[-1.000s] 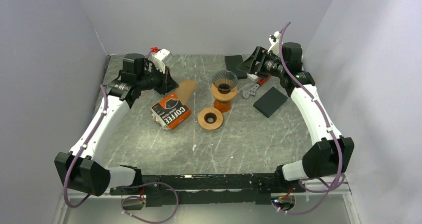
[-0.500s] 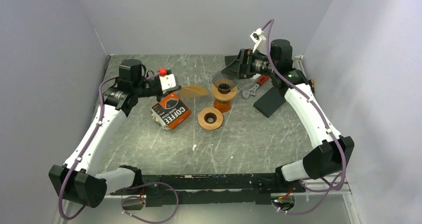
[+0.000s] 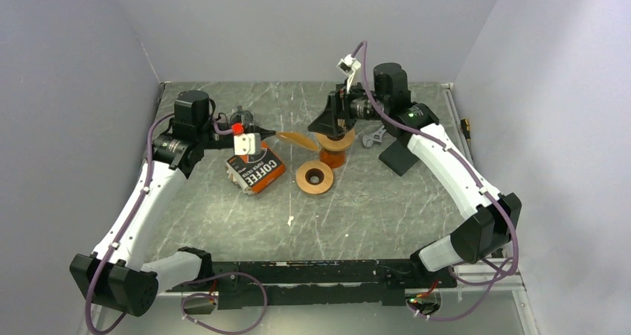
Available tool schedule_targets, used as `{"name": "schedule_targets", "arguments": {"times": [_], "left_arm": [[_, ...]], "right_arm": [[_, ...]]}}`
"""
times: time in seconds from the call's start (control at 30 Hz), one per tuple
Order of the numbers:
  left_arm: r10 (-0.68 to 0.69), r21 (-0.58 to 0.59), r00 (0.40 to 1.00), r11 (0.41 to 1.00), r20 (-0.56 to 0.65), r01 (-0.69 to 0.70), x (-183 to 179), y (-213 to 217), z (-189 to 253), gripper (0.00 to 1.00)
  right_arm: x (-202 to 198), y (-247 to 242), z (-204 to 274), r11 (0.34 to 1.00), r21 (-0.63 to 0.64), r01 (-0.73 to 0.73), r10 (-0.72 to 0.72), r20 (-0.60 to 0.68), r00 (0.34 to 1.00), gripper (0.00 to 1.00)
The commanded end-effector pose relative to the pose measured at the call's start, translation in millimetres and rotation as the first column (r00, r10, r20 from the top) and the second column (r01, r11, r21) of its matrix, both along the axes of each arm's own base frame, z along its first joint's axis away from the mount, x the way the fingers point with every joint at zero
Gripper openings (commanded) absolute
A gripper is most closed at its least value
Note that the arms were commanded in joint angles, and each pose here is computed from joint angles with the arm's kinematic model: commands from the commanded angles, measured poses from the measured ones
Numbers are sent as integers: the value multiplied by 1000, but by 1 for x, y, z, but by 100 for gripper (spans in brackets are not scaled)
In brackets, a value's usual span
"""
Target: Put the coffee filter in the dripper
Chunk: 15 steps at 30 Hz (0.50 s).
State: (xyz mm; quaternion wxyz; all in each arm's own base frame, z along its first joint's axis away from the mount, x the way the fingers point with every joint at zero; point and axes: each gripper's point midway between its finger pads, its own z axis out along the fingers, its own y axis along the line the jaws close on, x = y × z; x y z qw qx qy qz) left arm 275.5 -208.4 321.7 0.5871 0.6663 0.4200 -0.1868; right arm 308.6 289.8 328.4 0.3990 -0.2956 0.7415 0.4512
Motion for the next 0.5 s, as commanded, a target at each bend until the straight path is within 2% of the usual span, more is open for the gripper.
{"name": "schedule_targets", "arguments": {"times": [0.0,0.17,0.47], "left_arm": [[-78,-34,996,996,35,80,-15,-7,12,0],[-79,-46,996,996,29,81,-17,-8,16,0],[-76,-55,997,995,14,77,-19,-8,17,0]], "right_arm": [[1,7,9,999,-46,-10,15,107,994,86],[-6,16,1,996,-94,-9,23,151,988,82],[-5,23,-14,986,-168,15,11,156,988,75]]}}
